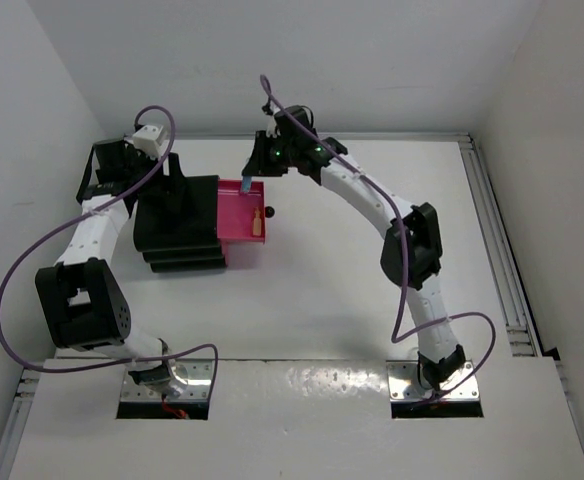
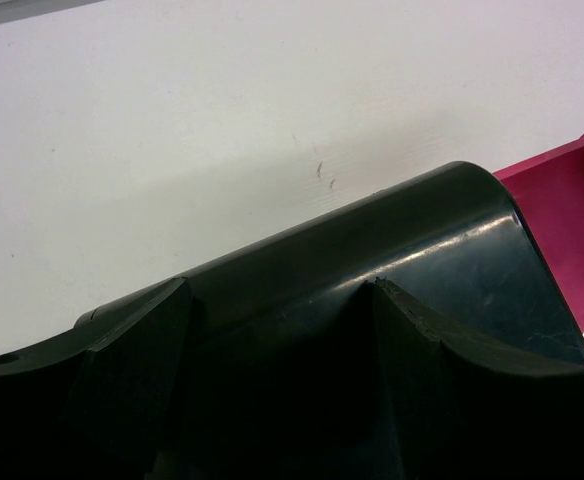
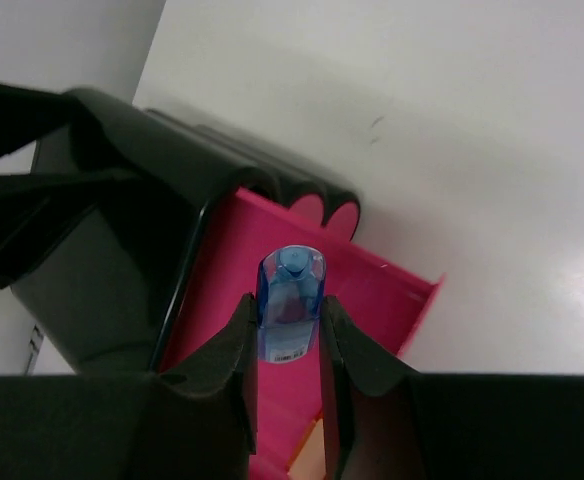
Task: Sort the stationery into containers
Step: Place the stationery in the storage box, then close the drawer in the storage box.
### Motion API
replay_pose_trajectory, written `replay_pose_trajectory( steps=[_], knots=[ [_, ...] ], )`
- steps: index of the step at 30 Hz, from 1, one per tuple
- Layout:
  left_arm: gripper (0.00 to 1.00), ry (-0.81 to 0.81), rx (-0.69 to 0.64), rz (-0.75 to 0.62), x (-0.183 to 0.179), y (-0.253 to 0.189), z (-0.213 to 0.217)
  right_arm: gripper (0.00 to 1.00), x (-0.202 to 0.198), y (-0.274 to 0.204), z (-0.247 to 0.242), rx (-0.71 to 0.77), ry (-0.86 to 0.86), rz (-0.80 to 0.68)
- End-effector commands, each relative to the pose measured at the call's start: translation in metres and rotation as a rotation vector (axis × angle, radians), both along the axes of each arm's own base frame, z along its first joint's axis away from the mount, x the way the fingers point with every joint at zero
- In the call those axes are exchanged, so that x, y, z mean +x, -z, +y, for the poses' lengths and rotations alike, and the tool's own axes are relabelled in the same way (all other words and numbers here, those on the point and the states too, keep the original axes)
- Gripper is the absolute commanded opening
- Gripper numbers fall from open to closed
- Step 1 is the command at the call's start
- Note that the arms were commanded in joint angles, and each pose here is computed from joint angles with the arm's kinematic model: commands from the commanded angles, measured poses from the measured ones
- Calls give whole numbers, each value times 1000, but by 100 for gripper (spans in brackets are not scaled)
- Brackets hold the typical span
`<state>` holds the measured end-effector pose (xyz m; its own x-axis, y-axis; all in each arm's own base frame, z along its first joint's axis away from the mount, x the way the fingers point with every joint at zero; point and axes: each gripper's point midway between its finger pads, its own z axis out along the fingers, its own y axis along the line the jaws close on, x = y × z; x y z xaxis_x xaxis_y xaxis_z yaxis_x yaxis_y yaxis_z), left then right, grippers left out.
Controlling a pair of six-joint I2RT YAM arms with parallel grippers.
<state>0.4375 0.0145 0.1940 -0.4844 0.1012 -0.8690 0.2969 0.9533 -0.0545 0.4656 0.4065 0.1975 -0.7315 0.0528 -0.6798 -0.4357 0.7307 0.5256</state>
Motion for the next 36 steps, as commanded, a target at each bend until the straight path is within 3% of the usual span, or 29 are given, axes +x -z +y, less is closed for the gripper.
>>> replay_pose_trajectory(
  steps=[1,6,8,9,12,14,18,21,24,25,28,30,34,36],
  knots=[
    [78,-10,-28,433,-76,99,-10,0,-20,-12,20,36,-20,16],
    [78,-3,-28,433,-77,101,-11,0,-48,21,34,-2,-38,138],
    [78,1,-27,431,-78,101,-12,13,-54,29,36,-3,-42,192],
    [78,-1,-28,431,-78,101,-11,29,-56,34,38,-3,-48,211],
    [78,10,-17,432,-82,102,-12,55,-60,26,40,12,-68,203],
    [78,9,-15,430,-84,102,-12,59,-57,16,40,25,-80,160],
    [78,13,-12,426,-85,100,-12,56,-41,-38,27,89,-113,-5],
    [78,14,-4,428,-87,101,-10,38,-25,-72,-6,141,-102,-99],
    [78,12,3,427,-88,102,-10,28,-12,-67,-53,132,-39,-97],
    [78,15,-1,431,-89,103,-11,21,-11,-59,-65,108,-18,-77],
    [78,13,-1,433,-90,105,-10,10,-11,-17,-109,-12,58,7],
    [78,15,-3,439,-92,106,-10,11,-21,11,-119,-48,34,72],
    [78,15,-2,445,-90,108,-10,25,-39,44,-98,-82,-77,139],
    [78,15,2,443,-89,106,-9,26,-41,46,-88,-96,-108,148]
  ],
)
